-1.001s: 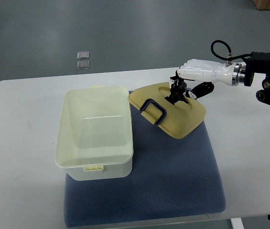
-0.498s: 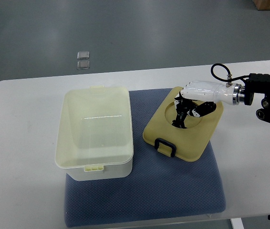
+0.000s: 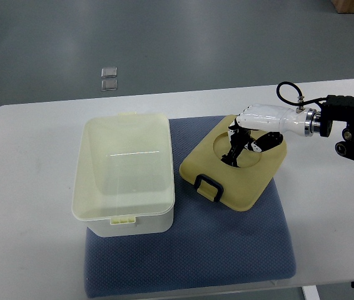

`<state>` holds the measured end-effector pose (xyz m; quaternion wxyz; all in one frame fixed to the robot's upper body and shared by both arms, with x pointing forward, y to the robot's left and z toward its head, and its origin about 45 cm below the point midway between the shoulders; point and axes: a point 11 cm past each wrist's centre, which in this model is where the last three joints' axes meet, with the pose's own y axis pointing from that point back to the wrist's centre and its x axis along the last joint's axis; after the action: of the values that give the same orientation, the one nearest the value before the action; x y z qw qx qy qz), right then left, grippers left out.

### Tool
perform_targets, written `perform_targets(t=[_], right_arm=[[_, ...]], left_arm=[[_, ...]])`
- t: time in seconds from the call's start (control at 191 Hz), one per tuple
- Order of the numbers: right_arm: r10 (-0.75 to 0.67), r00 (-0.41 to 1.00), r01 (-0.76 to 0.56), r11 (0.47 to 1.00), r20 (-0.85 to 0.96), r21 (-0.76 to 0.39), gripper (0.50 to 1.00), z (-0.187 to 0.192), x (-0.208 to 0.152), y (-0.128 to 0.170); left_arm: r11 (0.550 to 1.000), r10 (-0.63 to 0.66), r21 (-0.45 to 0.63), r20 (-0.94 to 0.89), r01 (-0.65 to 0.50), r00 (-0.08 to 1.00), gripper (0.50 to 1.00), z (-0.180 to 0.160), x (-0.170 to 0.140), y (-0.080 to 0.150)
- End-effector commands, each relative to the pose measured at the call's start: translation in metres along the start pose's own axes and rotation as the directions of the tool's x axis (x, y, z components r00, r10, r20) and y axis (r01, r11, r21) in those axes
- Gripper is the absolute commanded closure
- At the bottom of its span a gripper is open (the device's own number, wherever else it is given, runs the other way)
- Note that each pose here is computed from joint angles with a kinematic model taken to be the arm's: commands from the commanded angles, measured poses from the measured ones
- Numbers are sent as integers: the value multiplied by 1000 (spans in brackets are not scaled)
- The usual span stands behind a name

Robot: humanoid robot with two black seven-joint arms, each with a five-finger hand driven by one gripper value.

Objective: Open white storage box with right hand

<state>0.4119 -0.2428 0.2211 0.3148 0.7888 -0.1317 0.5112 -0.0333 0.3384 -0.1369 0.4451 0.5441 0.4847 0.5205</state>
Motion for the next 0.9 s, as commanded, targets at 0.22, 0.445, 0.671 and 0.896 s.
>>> perform_targets(t=[0.22,0.445,0.671,0.896], right_arm=[[6,1000,-6,1000,27,0,650,-1,-3,0],[115,968,-110,993,221,-35,642,2,9,-1],[306,685,-321,941,662,-103,642,10,42,1],[470,239,-511,805,850,-302,642,35,42,9]], left_arm=[[1000,0,0,0,0,1000,500,0,0,0],[1000,0,0,0,0,1000,500,0,0,0],[1000,0,0,-1,0,1000,500,0,0,0],[1000,0,0,-1,0,1000,500,0,0,0]])
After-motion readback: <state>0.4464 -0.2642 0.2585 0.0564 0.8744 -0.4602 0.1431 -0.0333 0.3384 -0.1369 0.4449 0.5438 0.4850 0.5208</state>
